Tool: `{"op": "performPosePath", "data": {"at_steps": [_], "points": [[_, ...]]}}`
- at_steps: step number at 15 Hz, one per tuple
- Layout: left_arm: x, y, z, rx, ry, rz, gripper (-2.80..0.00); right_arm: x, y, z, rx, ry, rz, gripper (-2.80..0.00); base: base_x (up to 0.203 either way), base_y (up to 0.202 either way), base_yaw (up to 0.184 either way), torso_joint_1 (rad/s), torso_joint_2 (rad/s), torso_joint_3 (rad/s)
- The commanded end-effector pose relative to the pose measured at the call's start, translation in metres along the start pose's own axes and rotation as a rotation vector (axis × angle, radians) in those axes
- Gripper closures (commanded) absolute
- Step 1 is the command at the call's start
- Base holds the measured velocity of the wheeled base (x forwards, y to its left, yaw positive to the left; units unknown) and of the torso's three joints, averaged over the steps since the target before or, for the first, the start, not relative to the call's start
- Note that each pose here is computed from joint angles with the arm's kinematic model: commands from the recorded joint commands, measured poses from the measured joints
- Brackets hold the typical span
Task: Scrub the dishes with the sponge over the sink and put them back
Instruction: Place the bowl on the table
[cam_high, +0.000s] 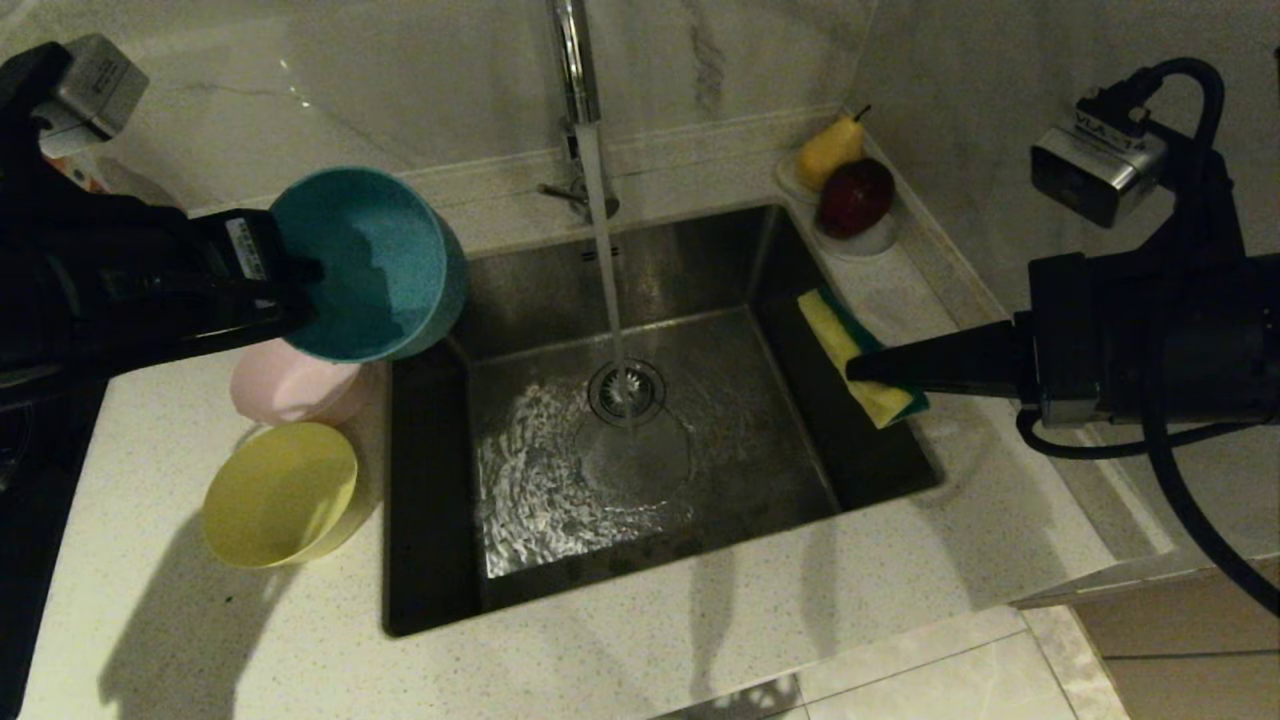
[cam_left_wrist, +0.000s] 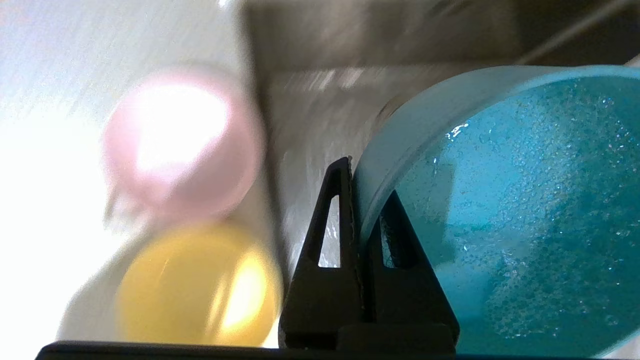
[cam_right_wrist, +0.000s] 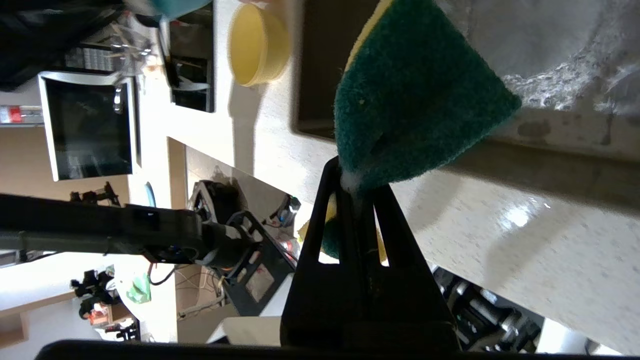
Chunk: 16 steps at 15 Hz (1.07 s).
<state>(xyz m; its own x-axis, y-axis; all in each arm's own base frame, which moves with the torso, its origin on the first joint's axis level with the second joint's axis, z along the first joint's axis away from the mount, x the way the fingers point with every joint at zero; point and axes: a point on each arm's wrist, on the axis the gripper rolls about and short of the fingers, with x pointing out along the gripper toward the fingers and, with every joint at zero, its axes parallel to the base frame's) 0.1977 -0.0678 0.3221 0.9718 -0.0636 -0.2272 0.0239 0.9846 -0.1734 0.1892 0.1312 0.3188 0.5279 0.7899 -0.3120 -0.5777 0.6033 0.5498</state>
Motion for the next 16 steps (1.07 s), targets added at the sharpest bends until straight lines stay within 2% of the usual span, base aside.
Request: {"op": "performPosePath", "data": {"at_steps": [1,4,9,12,16], "points": [[-0.013,0.017,0.007,-0.086,0.121,0.119,0.00,0.000,-0.009,-0.001,0.019,0.004,-0.028,0.00,0.000,0.000,0.000,0.000,0.00,0.000],[-0.011,0.044,0.015,-0.181,0.099,0.261,0.00,0.003,-0.016,-0.005,0.035,0.020,-0.046,0.00,0.000,0.000,0.000,0.000,0.00,0.000],[0.014,0.105,0.013,-0.415,0.103,0.542,0.00,0.015,-0.028,-0.005,0.055,0.048,-0.073,0.00,0.000,0.000,0.000,0.000,0.00,0.000],[0.028,0.134,0.018,-0.573,0.082,0.583,0.00,0.022,-0.034,-0.009,0.060,0.059,-0.081,0.00,0.000,0.000,0.000,0.000,0.00,0.000],[0.052,0.166,0.013,-0.682,0.086,0.679,0.00,0.028,-0.044,-0.012,0.059,0.030,-0.084,0.00,0.000,0.000,0.000,0.000,0.00,0.000]]}}
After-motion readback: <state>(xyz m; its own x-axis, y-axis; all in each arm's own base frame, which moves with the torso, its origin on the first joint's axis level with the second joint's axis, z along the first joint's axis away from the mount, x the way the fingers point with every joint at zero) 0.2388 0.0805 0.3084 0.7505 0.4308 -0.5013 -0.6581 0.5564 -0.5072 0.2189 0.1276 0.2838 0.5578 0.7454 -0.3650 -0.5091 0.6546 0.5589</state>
